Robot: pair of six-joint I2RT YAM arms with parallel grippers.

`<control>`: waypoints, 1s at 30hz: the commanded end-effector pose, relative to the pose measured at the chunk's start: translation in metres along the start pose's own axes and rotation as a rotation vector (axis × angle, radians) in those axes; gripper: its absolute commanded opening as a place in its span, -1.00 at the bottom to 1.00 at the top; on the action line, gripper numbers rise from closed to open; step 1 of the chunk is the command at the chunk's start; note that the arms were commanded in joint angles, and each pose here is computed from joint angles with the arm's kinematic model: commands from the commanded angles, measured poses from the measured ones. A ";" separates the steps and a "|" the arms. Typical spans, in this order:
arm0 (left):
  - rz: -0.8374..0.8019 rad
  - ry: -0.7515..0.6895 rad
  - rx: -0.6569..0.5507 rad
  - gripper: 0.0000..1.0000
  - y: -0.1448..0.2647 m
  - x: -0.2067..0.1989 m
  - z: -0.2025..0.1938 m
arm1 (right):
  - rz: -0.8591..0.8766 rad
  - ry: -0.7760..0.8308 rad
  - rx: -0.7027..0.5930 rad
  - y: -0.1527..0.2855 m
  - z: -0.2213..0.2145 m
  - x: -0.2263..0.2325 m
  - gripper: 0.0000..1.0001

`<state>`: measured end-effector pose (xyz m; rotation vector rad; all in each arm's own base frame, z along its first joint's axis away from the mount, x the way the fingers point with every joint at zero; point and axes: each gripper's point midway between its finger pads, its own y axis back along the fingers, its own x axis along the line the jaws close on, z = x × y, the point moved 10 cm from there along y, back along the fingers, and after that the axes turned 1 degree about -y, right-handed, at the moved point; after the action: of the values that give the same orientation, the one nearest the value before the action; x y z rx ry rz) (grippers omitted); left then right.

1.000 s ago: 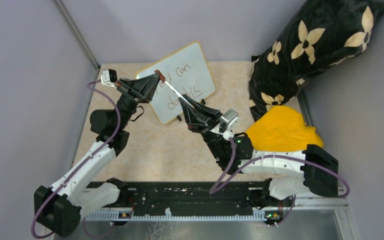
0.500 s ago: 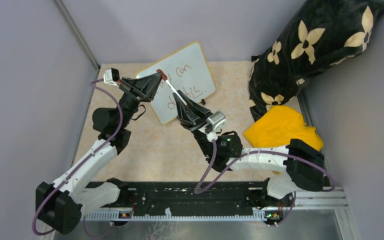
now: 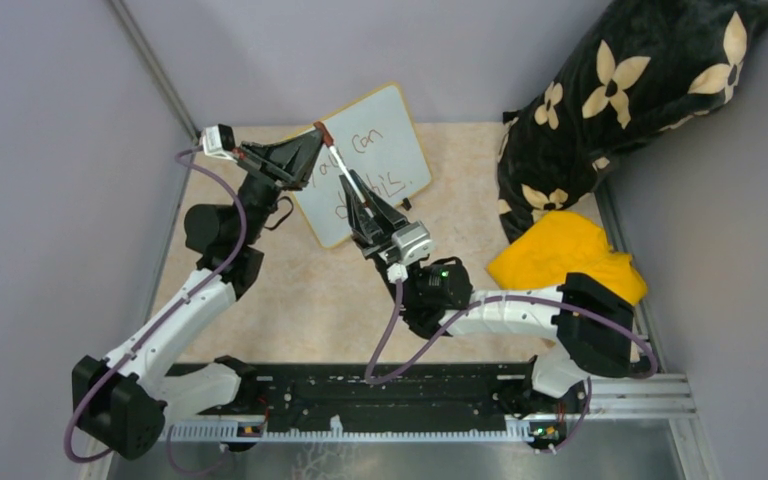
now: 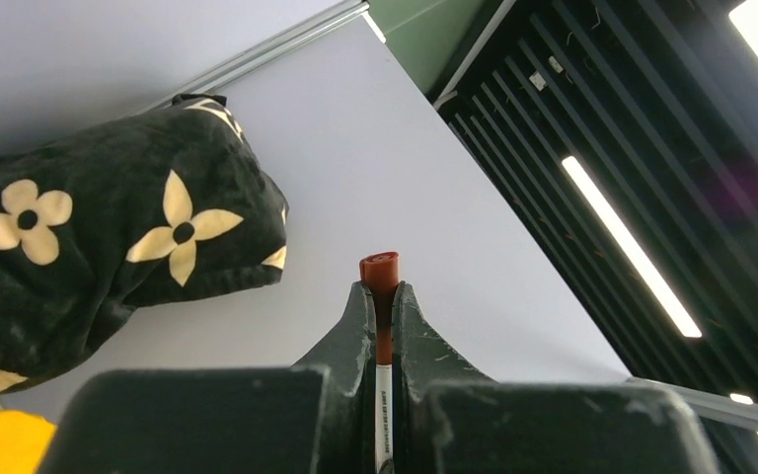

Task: Write a sentence on the whiteboard
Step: Close the pen cap.

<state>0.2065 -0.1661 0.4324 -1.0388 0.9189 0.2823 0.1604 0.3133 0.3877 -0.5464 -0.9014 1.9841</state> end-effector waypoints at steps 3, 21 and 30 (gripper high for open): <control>-0.058 -0.025 0.259 -1.00 0.009 -0.014 -0.038 | -0.041 -0.052 -0.117 -0.007 0.014 -0.001 -1.00; 0.059 0.039 0.383 -1.00 0.033 0.012 -0.089 | -0.055 0.013 -0.122 -0.021 0.012 0.003 -1.00; -0.001 0.065 0.368 -0.98 0.041 0.012 -0.095 | -0.037 0.014 -0.144 -0.018 0.020 -0.001 -1.00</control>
<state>0.1918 -0.1882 0.4263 -1.1795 0.8933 0.3755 0.1596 0.3165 0.3872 -0.6255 -0.8206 1.9278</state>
